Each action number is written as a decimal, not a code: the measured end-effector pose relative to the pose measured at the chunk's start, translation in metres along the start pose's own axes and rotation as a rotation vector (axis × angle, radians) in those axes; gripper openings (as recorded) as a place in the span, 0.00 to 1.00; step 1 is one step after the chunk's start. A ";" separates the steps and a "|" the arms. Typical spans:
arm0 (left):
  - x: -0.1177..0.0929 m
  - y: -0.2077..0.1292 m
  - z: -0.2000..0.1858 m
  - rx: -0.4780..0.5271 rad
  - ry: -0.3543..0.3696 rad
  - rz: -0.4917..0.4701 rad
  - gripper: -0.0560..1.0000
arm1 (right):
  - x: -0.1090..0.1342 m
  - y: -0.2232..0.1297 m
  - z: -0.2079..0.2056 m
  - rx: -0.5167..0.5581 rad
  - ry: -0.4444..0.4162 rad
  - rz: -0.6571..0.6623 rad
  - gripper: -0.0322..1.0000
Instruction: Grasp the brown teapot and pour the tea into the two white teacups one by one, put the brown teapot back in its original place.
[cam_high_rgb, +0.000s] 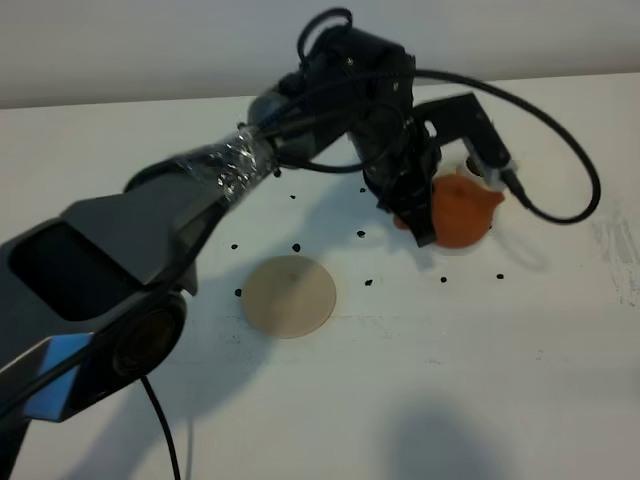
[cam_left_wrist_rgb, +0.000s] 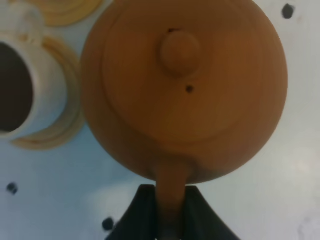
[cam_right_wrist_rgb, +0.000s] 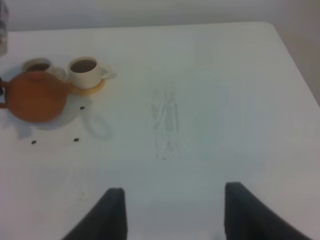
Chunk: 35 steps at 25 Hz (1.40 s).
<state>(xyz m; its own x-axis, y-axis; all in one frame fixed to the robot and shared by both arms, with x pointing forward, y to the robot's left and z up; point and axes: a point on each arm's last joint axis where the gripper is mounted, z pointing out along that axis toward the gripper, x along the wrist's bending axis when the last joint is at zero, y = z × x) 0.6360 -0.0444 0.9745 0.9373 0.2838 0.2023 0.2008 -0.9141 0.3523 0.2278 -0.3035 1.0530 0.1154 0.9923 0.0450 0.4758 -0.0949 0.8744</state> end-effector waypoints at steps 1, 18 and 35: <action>0.001 0.001 -0.006 -0.001 0.013 -0.008 0.17 | 0.000 0.000 0.000 0.000 0.000 0.000 0.45; 0.001 -0.036 0.004 0.105 0.028 -0.048 0.17 | 0.000 0.000 0.000 0.000 0.000 0.000 0.45; -0.033 -0.141 -0.122 -0.052 0.178 -0.233 0.17 | 0.000 0.000 0.000 0.000 0.000 0.000 0.45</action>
<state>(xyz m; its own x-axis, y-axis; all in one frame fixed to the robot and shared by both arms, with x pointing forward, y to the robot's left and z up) 0.5421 0.1105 1.0294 0.8020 0.5348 0.2659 0.3854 -0.8036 0.4536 0.2278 -0.3035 1.0530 0.1154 0.9923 0.0450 0.4758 -0.0949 0.8744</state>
